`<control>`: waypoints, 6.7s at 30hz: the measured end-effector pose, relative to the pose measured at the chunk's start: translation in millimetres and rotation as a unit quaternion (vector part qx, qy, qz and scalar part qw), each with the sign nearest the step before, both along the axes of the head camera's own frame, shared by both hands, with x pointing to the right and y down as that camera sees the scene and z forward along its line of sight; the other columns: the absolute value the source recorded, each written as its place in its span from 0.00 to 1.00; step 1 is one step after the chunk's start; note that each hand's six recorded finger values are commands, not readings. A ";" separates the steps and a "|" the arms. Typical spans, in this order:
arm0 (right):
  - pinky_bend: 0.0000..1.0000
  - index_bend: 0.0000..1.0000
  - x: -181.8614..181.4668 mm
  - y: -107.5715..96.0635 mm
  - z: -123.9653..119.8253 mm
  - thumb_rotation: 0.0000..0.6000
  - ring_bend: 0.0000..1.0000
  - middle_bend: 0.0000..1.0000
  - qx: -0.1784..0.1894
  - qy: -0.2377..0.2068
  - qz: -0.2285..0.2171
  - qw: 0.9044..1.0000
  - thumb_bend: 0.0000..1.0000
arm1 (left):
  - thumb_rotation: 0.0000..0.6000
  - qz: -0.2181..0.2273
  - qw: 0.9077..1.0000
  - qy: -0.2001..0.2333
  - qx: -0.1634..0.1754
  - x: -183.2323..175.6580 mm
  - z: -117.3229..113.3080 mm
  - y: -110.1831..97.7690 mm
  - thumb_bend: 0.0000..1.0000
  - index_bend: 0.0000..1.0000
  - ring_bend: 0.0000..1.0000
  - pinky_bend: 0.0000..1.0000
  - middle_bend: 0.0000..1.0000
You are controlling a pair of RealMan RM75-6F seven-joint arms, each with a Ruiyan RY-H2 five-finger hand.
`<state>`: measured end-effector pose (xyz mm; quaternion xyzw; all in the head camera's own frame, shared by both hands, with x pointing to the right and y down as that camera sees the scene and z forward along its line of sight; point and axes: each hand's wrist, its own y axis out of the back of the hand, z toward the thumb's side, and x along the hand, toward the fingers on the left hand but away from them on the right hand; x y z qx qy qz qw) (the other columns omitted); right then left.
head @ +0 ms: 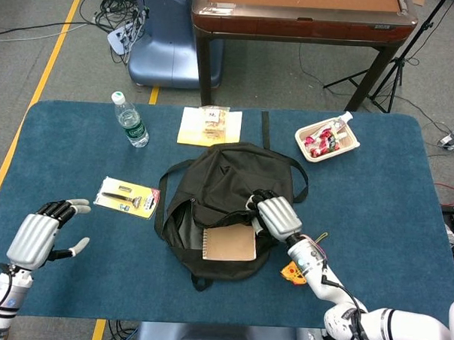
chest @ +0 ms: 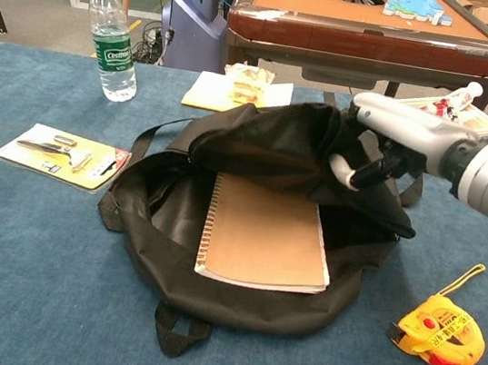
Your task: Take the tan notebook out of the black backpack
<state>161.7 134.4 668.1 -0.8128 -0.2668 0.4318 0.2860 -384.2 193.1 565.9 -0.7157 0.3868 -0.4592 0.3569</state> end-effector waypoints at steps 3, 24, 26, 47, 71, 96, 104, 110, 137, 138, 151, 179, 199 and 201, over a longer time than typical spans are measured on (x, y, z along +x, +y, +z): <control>0.21 0.65 0.8 -5.1 -1.4 1.00 0.17 0.36 0.003 -0.007 0.032 0.999 0.66 | 1.00 0.043 0.998 0.041 -0.002 20.0 3.3 -6.3 0.22 0.38 0.35 0.32 0.38; 0.21 0.65 -7.8 -22.5 -2.0 1.00 0.17 0.37 -0.015 -0.057 0.145 0.988 0.67 | 1.00 0.307 0.929 0.205 -0.018 174.0 68.9 -17.7 0.21 0.42 0.43 0.41 0.48; 0.21 0.65 -8.0 -23.7 -1.3 1.00 0.17 0.36 -0.016 -0.059 0.149 0.987 0.67 | 1.00 0.319 0.926 0.198 -0.021 181.0 79.4 -18.6 0.22 0.42 0.43 0.41 0.48; 0.21 0.65 -9.6 -26.6 6.9 1.00 0.17 0.35 -0.032 -0.067 0.165 0.983 0.67 | 1.00 0.412 0.909 0.061 0.031 205.1 159.1 -36.6 0.21 0.22 0.19 0.27 0.20; 0.21 0.65 -3.0 -25.9 16.8 1.00 0.17 0.34 -0.048 -0.055 0.169 0.983 0.67 | 1.00 0.433 0.901 0.020 0.038 233.1 186.7 -35.0 0.21 0.20 0.18 0.27 0.19; 0.21 0.65 3.3 -28.3 15.4 1.00 0.17 0.34 -0.046 -0.044 0.175 0.983 0.67 | 1.00 0.364 0.930 0.053 -0.012 249.9 200.8 -39.3 0.47 0.36 0.18 0.27 0.19; 0.21 0.65 5.9 -30.7 15.3 1.00 0.17 0.34 -0.045 -0.039 0.176 0.983 0.67 | 1.00 0.353 0.933 0.071 -0.012 248.4 196.7 -39.7 0.60 0.51 0.18 0.26 0.24; 0.21 0.65 12.8 -32.3 18.9 1.00 0.17 0.34 -0.051 -0.030 0.181 0.982 0.67 | 1.00 0.341 0.933 0.116 0.000 245.0 181.9 -40.5 0.60 0.57 0.34 0.26 0.44; 0.21 0.64 11.8 -18.2 23.0 1.00 0.17 0.30 -0.078 -0.030 0.144 0.986 0.67 | 1.00 0.249 0.923 0.280 0.087 183.7 53.9 -61.9 0.60 0.59 0.49 0.31 0.66; 0.20 0.63 10.4 -16.8 22.9 1.00 0.17 0.30 -0.078 -0.029 0.138 0.987 0.67 | 1.00 0.246 0.924 0.277 0.092 179.8 48.0 -64.0 0.60 0.59 0.49 0.31 0.67; 0.03 0.00 -9.4 22.7 2.8 1.00 0.00 0.00 -0.100 -0.007 -0.060 0.993 0.00 | 1.00 0.208 0.947 0.195 0.149 121.8 -1.4 -86.4 0.60 0.59 0.49 0.31 0.67; 0.03 0.00 101.5 5.0 -59.2 1.00 0.00 0.02 -0.004 0.016 0.055 0.998 0.00 | 1.00 0.185 0.967 0.142 0.100 188.0 79.5 -141.0 0.60 0.58 0.48 0.31 0.67; 0.03 0.00 115.1 -1.2 -57.1 1.00 0.00 0.02 0.001 0.024 0.075 0.997 0.00 | 1.00 0.126 0.988 0.078 0.033 188.4 131.8 -147.7 0.21 0.04 0.09 0.23 0.03; 0.03 0.00 116.5 -2.1 -58.2 1.00 0.00 0.02 0.002 0.026 0.075 0.997 0.00 | 1.00 0.115 0.990 0.076 0.032 176.6 127.6 -148.2 0.21 0.04 0.09 0.23 0.03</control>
